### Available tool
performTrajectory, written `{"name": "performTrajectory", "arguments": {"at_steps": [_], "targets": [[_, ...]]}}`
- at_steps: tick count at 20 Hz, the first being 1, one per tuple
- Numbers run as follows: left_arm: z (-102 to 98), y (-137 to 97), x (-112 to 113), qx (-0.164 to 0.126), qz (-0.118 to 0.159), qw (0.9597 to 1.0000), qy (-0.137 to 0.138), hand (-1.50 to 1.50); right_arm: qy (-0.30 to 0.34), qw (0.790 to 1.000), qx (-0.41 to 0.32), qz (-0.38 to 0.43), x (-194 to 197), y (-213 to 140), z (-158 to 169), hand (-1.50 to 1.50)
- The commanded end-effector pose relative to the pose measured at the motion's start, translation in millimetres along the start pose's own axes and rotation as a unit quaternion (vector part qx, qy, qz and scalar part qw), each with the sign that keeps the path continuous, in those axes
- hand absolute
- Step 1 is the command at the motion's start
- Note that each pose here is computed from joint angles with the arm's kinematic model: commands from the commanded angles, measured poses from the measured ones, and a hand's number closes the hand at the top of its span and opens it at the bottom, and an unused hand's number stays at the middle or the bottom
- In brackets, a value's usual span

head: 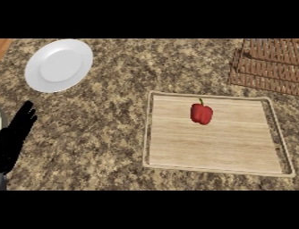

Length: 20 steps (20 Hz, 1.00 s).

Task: Pick the tomato from the tray and place it in the tiered shelf

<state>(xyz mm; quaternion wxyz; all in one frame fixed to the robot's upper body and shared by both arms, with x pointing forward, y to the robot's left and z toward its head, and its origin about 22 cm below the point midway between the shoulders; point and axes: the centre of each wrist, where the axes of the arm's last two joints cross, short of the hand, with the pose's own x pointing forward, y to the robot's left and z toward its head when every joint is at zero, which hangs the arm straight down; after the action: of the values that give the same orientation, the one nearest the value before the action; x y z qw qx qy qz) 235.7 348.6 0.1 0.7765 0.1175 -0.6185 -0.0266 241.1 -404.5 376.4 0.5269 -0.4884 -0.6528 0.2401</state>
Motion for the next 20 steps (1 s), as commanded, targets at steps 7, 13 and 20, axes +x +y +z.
{"name": "performTrajectory", "arguments": {"at_steps": [7,13,20], "targets": [[4.6,-0.9,4.8,-0.006,0.007,0.9999,0.005,0.0,0.025,0.999,-0.017,0.042,-1.3,28.8,-49.7,1.5],[-8.8,3.8,-2.3,-0.005,-0.005,1.0,0.006,0.0,0.034,0.999,-0.004,0.005,-41.9,57.9,-79.0,1.5],[-4.6,-9.7,-5.0,-0.011,0.002,0.9999,0.003,0.0,0.121,0.992,-0.02,-0.02,-67.0,92.5,-99.4,1.5]]}}
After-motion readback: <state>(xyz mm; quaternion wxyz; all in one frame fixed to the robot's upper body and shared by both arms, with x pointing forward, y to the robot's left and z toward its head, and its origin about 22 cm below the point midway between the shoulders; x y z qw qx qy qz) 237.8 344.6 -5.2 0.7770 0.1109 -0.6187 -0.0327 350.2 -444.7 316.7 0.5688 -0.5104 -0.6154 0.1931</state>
